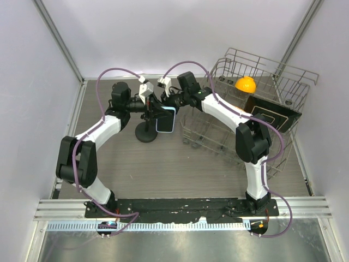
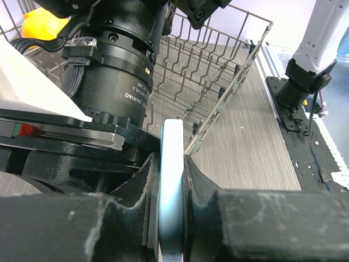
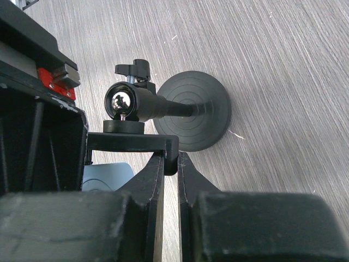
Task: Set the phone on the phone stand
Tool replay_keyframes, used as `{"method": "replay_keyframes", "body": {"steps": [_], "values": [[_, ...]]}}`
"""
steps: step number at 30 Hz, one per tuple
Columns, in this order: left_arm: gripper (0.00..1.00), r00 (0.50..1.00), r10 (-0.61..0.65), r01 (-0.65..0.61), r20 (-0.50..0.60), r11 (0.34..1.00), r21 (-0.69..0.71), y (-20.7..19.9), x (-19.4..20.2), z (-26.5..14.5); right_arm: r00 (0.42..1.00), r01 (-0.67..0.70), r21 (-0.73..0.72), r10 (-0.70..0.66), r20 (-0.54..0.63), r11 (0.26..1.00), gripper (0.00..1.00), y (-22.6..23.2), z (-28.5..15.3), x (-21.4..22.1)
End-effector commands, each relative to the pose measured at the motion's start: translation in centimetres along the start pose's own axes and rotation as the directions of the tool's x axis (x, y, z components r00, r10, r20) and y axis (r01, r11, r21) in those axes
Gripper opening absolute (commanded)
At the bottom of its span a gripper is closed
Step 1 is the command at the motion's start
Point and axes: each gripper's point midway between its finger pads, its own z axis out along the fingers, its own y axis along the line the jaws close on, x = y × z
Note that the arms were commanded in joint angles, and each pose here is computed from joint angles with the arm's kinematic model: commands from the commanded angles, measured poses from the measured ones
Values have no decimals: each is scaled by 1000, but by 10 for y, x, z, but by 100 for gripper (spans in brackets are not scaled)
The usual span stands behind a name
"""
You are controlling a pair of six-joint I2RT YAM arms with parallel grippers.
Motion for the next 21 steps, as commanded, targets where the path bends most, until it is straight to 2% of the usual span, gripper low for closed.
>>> {"method": "replay_keyframes", "body": {"steps": [1,21], "values": [[0,990,136,-132,39,988,-82,27,-31,-8,998,-25,-77,20,-58,997,1,21,2,12],[0,985,170,-163,38,976,-144,42,-45,-30,997,-29,-85,23,-70,996,1,18,0,17]]}}
